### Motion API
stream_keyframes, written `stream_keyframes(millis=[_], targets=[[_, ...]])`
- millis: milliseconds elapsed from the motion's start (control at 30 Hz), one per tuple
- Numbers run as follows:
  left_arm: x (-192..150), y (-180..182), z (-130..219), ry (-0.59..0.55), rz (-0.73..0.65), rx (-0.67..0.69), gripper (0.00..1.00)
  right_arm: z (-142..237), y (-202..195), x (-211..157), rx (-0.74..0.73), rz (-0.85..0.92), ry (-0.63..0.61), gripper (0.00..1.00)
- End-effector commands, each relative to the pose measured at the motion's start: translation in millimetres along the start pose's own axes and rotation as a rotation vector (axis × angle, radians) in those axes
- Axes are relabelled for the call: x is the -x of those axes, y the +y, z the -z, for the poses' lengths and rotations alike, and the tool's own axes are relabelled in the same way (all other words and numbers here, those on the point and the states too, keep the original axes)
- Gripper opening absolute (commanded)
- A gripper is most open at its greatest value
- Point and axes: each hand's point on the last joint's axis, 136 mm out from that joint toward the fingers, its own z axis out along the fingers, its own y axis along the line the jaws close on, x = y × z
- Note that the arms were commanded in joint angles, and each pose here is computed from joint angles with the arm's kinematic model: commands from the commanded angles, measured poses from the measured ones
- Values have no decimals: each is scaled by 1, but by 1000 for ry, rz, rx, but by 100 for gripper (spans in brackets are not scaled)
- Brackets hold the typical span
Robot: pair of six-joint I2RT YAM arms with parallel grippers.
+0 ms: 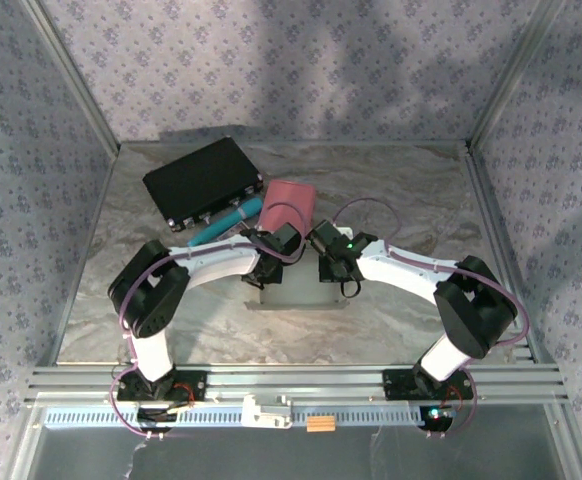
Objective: Fold the paper box
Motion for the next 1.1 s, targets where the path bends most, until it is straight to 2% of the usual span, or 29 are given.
stream_keyframes(millis=[0, 300, 400, 767, 933, 967, 1067], targets=[[-22, 17, -6, 78, -30, 71, 1, 8, -1, 10, -19, -21, -56, 0], [-3, 36, 10, 10, -8, 283, 0, 6, 4, 5, -1, -38, -39, 0], [3, 33, 15, 31, 35, 334, 0, 6, 6, 3, 2, -47, -33, 0], [-2, 17, -1, 83, 8, 359, 0, 1, 6, -2, 28, -116, -1, 0], [8, -1, -1, 76, -29, 291, 0, 1, 3, -2, 26, -117, 9, 0], [11, -5, 2, 70, -34, 265, 12, 1, 2, -3, 24, -118, 13, 0], [25, -14, 22, 15, -33, 172, 35, 2, -1, -5, 19, -125, 22, 0]])
